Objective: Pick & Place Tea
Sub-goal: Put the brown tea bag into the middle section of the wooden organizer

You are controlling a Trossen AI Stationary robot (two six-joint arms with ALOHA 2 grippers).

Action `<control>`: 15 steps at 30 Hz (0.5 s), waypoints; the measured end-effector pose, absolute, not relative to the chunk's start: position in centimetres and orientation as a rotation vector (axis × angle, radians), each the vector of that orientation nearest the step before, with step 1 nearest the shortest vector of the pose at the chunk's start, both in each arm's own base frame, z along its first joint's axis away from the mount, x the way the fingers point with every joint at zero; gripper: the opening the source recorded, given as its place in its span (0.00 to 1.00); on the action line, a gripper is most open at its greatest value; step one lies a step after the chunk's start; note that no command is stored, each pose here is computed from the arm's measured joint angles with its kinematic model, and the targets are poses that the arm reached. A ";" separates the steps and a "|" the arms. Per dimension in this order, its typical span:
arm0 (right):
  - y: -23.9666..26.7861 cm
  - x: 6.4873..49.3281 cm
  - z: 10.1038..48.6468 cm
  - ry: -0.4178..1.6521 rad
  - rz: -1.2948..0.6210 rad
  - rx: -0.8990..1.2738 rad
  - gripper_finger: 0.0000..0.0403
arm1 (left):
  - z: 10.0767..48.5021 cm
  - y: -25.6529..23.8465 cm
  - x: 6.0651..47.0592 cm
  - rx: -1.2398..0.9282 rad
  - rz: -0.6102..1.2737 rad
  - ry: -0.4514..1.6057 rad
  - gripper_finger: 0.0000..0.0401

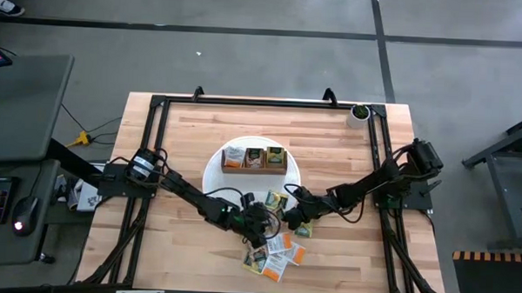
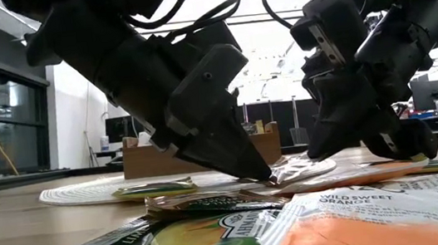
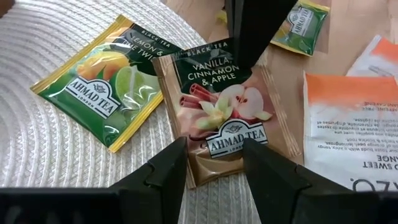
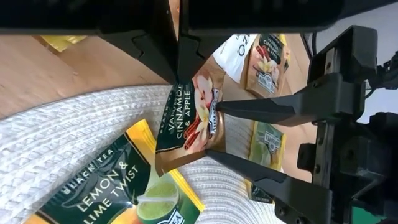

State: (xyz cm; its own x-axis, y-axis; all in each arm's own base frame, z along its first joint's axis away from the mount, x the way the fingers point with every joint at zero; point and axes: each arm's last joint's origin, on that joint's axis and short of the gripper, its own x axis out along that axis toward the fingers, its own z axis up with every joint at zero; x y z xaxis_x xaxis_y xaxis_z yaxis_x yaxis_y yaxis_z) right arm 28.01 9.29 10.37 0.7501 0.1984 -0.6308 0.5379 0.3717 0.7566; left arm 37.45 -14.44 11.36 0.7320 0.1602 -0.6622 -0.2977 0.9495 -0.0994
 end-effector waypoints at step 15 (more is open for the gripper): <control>9.4 28.1 10.4 0.722 -0.219 1.152 0.00 | 17.8 -13.5 35.8 -0.205 0.120 0.717 0.38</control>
State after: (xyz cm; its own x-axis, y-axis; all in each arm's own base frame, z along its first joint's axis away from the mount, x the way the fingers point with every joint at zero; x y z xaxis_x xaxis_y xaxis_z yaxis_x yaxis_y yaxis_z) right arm 28.05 9.38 10.45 0.7579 0.1981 -0.6215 0.5100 0.4141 0.7539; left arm 35.79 -13.53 17.83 0.7482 0.0393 -0.6623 -0.1793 0.9731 -0.1449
